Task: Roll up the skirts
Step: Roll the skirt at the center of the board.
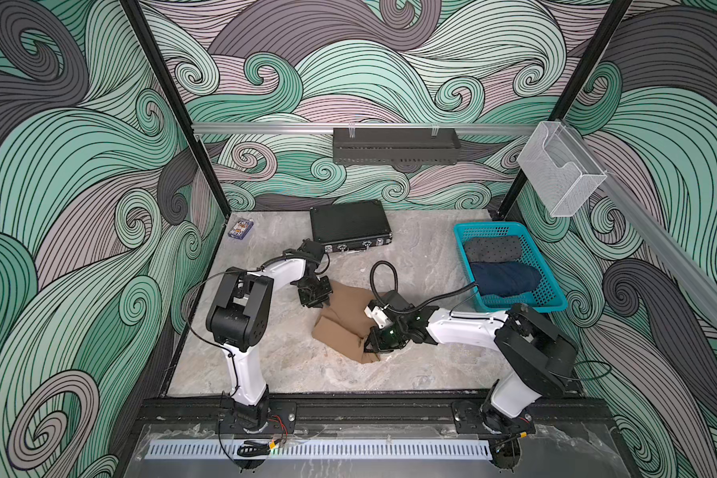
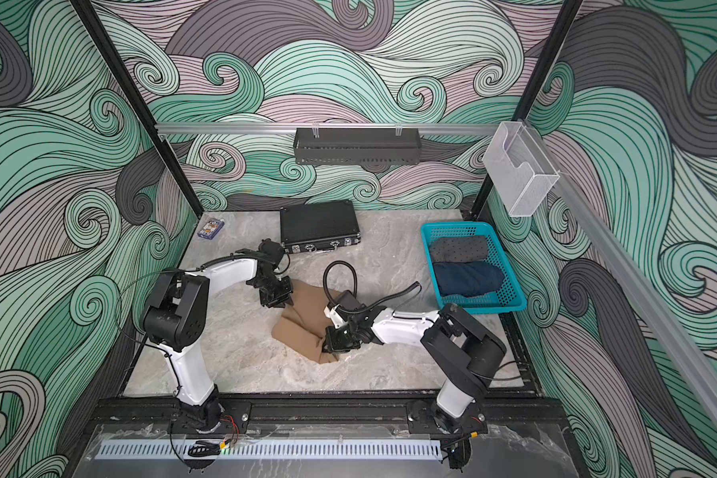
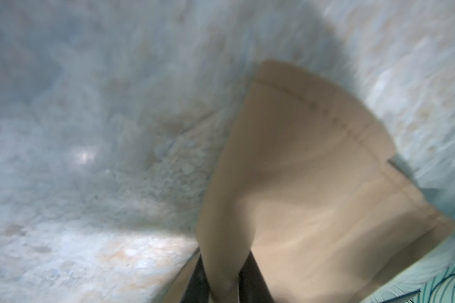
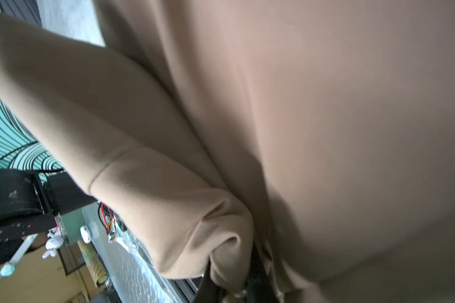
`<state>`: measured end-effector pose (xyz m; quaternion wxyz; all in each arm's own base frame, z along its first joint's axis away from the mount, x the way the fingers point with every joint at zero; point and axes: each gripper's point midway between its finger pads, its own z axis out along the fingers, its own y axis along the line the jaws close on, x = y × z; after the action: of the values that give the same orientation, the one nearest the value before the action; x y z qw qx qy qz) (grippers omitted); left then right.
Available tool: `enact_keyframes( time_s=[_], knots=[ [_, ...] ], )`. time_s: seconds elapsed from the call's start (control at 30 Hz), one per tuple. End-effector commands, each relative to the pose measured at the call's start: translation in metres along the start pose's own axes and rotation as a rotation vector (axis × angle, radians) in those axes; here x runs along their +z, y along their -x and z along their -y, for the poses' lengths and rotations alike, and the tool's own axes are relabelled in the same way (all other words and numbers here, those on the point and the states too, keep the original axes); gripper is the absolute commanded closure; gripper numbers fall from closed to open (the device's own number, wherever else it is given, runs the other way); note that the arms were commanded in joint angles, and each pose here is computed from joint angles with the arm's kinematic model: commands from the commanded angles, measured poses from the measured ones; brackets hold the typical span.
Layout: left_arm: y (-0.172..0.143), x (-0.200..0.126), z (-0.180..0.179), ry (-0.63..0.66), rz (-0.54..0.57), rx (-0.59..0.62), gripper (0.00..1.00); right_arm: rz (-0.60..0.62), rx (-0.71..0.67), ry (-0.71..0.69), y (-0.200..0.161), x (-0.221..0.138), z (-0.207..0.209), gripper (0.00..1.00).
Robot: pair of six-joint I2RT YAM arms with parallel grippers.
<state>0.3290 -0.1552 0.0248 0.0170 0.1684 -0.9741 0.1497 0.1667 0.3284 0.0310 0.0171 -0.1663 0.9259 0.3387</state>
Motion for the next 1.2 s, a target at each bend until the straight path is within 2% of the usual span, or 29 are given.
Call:
enact_keyframes(
  time_s=[0.0, 0.1, 0.27, 0.33, 0.43, 0.57, 0.63, 0.77, 0.87, 1.0, 1.17],
  knots=[
    [0.021, -0.010, 0.001, 0.004, 0.022, -0.036, 0.80, -0.116, -0.010, -0.018, -0.017, 0.005, 0.007, 1.00],
    [0.025, -0.028, -0.013, 0.049, 0.047, -0.071, 0.64, -0.149, 0.030, -0.007, -0.019, 0.011, 0.010, 1.00],
    [0.019, -0.072, -0.035, 0.129, 0.112, -0.098, 0.60, -0.143, 0.093, 0.008, -0.019, 0.011, 0.017, 1.00],
    [0.007, -0.088, -0.036, 0.117, 0.129, -0.102, 0.61, -0.135, 0.112, 0.029, -0.017, 0.010, 0.018, 1.00],
    [-0.019, -0.109, -0.024, 0.024, 0.157, -0.069, 0.68, -0.127, 0.138, 0.043, -0.016, 0.011, 0.021, 1.00],
    [-0.068, -0.122, 0.000, -0.082, 0.202, 0.055, 0.84, -0.132, 0.163, 0.053, -0.016, 0.013, 0.025, 1.00],
    [-0.087, -0.118, 0.015, -0.164, 0.204, 0.106, 0.93, -0.133, 0.169, 0.053, -0.016, 0.014, 0.027, 1.00],
    [-0.117, -0.099, 0.039, -0.268, 0.172, 0.191, 0.97, -0.143, 0.181, 0.051, -0.017, 0.015, 0.031, 1.00],
    [-0.132, -0.072, 0.041, -0.264, 0.134, 0.190, 0.98, -0.140, 0.181, 0.048, -0.017, 0.014, 0.032, 1.00],
    [-0.135, -0.044, 0.046, -0.237, 0.097, 0.175, 1.00, -0.141, 0.180, 0.047, -0.017, 0.015, 0.032, 1.00],
    [-0.120, -0.031, 0.032, -0.122, 0.147, 0.159, 1.00, -0.145, 0.184, 0.044, -0.019, 0.017, 0.035, 1.00]
  ],
)
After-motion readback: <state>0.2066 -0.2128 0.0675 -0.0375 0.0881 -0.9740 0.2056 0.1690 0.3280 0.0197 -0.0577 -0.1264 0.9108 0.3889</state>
